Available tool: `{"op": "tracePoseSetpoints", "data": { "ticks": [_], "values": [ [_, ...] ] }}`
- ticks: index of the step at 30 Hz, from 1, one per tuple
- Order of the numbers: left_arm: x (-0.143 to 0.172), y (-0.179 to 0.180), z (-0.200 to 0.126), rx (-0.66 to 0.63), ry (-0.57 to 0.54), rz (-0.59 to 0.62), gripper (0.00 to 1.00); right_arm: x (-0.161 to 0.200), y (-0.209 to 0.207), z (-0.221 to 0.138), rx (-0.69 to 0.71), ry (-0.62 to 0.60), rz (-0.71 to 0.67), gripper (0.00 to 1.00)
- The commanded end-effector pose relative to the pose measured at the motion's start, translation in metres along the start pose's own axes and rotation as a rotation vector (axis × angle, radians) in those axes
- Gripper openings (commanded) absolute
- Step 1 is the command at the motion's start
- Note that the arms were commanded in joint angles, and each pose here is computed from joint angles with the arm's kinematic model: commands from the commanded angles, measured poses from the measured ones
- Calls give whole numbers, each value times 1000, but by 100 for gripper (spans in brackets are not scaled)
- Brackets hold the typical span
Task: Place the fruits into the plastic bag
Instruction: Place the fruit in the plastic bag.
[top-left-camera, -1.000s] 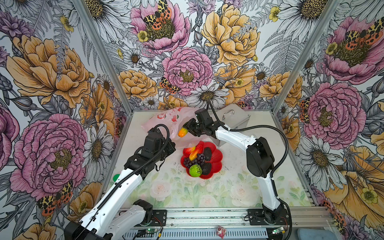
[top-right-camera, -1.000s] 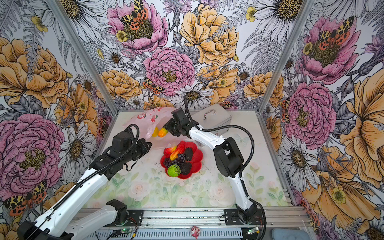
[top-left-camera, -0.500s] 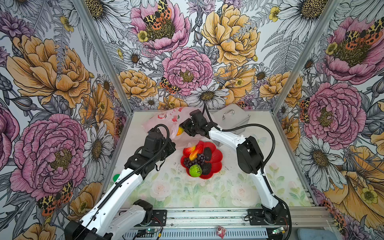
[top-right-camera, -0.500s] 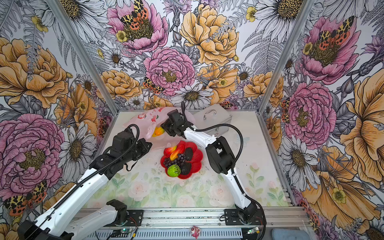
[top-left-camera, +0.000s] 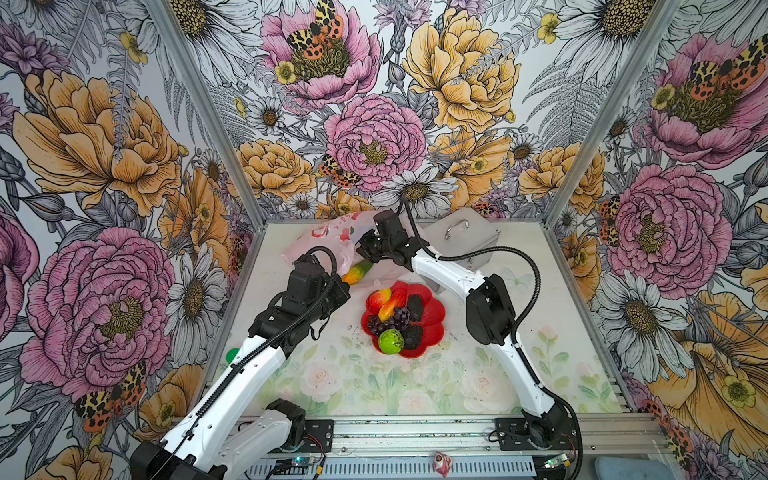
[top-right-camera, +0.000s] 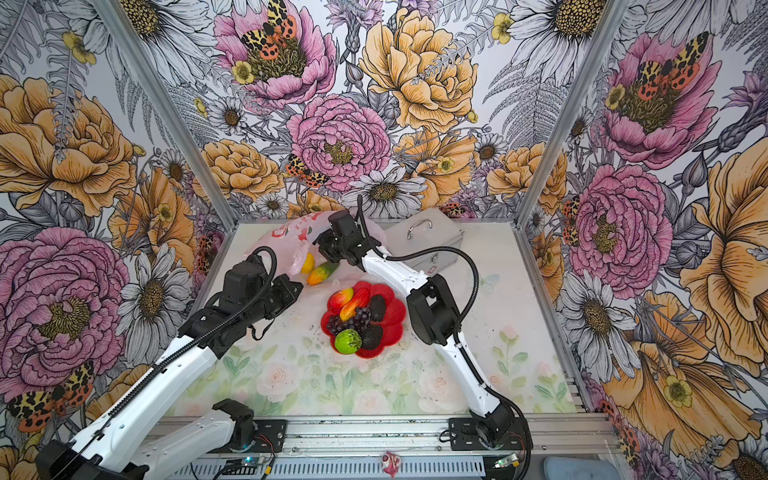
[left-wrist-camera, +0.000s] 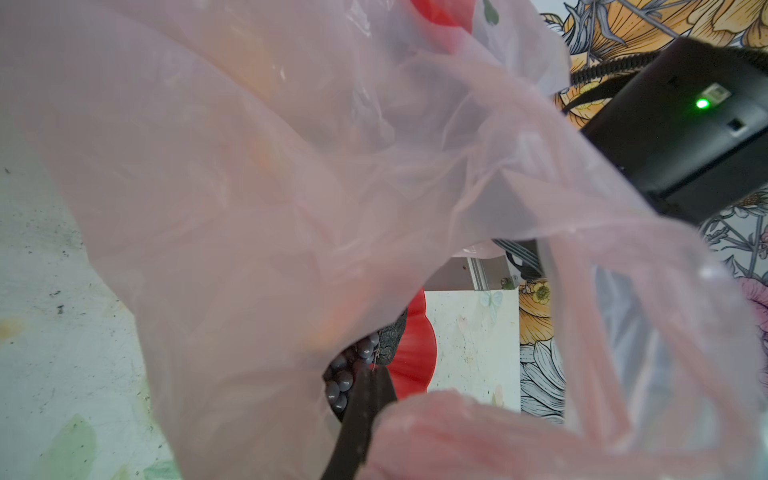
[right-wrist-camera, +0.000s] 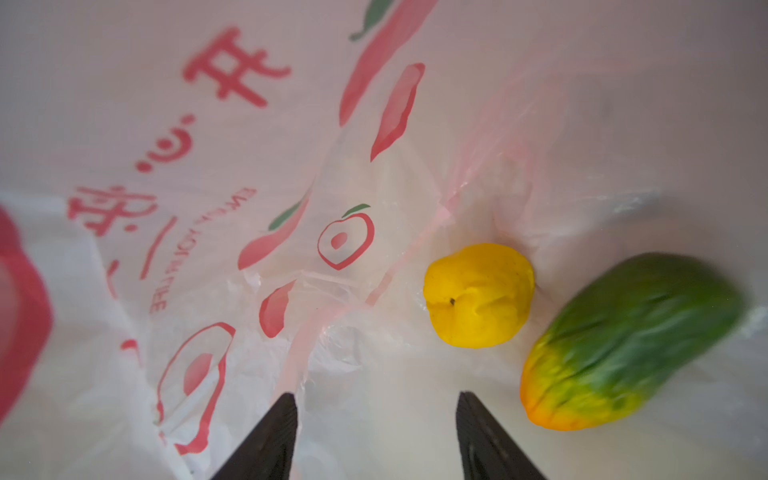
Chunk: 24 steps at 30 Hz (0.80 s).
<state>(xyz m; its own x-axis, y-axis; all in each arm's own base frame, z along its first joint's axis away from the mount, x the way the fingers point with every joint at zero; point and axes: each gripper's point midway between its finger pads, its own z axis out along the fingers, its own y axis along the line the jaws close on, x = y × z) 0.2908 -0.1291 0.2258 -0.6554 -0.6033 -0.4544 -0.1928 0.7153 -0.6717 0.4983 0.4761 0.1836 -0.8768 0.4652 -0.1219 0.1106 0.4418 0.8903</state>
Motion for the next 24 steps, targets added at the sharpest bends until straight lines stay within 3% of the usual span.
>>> {"op": "tracePoseSetpoints", "data": {
  "ticks": [1,15,24],
  "values": [
    [-6,-9,-1,38,-9,-15,0,6,17,3,-57,29,-24,66],
    [-7,-5,0,39,-18,-34,0,18,45,-24,-109,87,-72,69],
    [-9,1,-4,37,-29,-46,0,38,55,-42,-125,191,-133,69]
  ]
}}
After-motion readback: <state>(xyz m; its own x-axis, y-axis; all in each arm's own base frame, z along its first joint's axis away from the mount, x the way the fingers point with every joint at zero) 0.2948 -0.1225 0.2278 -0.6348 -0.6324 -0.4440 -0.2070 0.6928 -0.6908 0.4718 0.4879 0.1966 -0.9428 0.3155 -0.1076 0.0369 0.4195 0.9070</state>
